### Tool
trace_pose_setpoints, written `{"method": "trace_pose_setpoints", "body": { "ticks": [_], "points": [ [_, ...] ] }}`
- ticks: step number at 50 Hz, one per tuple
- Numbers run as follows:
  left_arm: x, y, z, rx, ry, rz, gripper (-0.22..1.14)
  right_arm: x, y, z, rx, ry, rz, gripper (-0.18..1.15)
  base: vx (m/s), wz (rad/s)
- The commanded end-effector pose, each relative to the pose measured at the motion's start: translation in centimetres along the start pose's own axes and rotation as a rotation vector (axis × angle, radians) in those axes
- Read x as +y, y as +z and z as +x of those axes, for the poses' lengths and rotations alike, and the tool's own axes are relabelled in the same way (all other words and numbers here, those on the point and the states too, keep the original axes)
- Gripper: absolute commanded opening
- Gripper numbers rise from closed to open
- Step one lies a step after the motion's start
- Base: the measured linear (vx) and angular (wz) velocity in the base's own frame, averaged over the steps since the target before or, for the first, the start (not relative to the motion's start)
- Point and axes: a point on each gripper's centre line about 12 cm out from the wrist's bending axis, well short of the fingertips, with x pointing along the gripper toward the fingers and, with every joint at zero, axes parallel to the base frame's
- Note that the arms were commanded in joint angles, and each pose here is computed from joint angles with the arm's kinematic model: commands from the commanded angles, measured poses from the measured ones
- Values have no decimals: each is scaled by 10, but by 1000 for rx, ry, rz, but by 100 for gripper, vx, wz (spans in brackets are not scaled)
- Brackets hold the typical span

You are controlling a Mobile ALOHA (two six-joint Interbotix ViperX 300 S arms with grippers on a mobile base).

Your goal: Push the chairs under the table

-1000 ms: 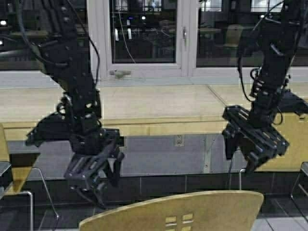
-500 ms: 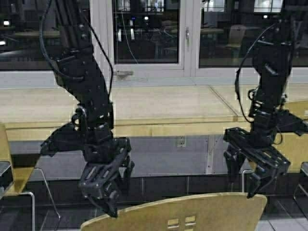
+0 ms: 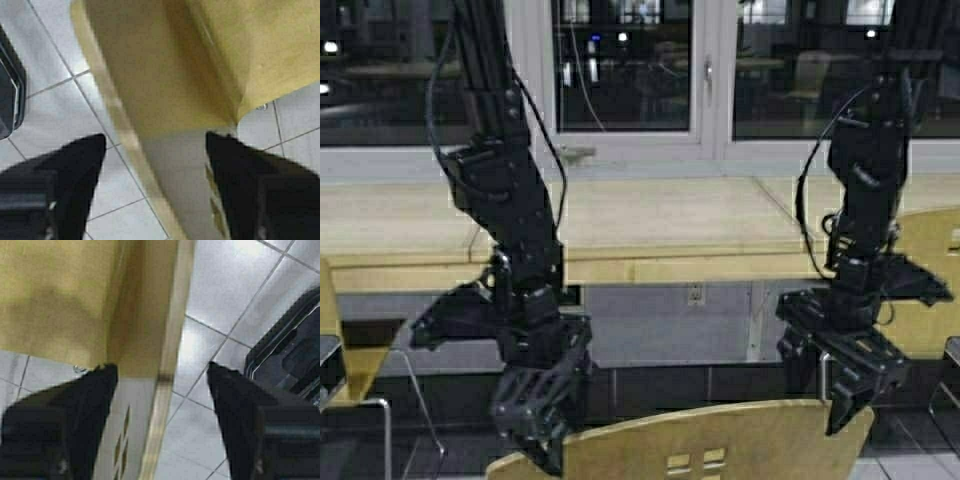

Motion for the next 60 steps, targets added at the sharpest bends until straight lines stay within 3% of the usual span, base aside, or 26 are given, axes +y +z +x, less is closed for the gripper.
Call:
{"method": "trace_pose_setpoints", "body": {
  "ticks": [1,15,22,27,33,36,40,48,60],
  "points": [
    [-13,-8,7,10,-26,-4,94,9,2,12,0,5,-5,90,0,0],
    [-16,-12,33,2,-10,-2,94,13,4,46,23,-25,-40,90,0,0],
    [-15,-12,40,-2,-3,-2,88,18,4,53,36,-23,-53,84,0,0],
    [-15,-10,44,-2,5,-12,69,19,4,56,38,-25,-58,57,0,0],
    [-14,-8,46,-2,10,-14,27,20,4,57,43,-24,-58,12,0,0],
    [-16,-8,46,-1,7,-25,8,20,4,58,42,-25,-58,-3,0,-1],
    [-14,-8,46,-3,10,-39,-5,18,4,61,44,-31,-57,0,-1,-1],
    [-9,5,47,-21,31,-67,3,14,1,64,50,-45,-66,4,1,0],
    [-19,35,49,-44,31,-109,3,14,-9,66,54,-51,-91,4,2,-1]
  ]
}}
